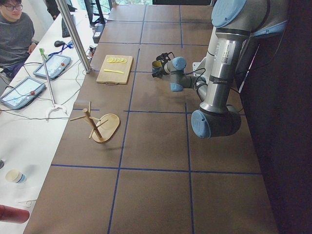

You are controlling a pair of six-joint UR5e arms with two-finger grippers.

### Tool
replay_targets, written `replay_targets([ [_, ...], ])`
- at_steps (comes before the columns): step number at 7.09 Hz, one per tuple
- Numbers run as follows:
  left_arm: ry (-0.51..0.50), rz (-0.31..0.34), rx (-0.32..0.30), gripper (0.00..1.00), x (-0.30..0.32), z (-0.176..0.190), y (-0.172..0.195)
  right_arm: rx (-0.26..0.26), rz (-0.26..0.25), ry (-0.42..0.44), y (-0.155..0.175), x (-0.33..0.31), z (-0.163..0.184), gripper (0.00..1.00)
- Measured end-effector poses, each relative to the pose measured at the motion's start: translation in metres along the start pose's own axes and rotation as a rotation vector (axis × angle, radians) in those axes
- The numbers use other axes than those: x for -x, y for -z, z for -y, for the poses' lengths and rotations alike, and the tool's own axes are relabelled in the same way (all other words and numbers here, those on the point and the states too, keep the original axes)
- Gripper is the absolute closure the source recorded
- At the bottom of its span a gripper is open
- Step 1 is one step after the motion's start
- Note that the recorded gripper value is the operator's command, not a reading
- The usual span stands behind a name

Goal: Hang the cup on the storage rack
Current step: 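Move the left gripper to the mug and grasp its rim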

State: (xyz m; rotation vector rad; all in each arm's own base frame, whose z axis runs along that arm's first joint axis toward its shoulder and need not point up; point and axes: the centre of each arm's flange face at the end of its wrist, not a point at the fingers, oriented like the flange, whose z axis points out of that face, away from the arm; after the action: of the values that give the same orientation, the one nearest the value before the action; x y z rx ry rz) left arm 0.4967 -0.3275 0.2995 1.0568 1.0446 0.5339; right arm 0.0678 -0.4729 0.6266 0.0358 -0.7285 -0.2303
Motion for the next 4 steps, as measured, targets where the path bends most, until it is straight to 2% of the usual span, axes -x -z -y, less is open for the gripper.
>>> replay_targets([
  [2,0.001,0.002,-0.035,0.00,-0.037,-0.013,-0.038,0.001,0.000,0.000,-0.001,-0.001,0.000,0.00],
  [4,0.006,-0.007,-0.065,0.00,-0.048,-0.022,-0.070,0.001,0.000,0.000,0.000,0.000,0.000,0.00],
])
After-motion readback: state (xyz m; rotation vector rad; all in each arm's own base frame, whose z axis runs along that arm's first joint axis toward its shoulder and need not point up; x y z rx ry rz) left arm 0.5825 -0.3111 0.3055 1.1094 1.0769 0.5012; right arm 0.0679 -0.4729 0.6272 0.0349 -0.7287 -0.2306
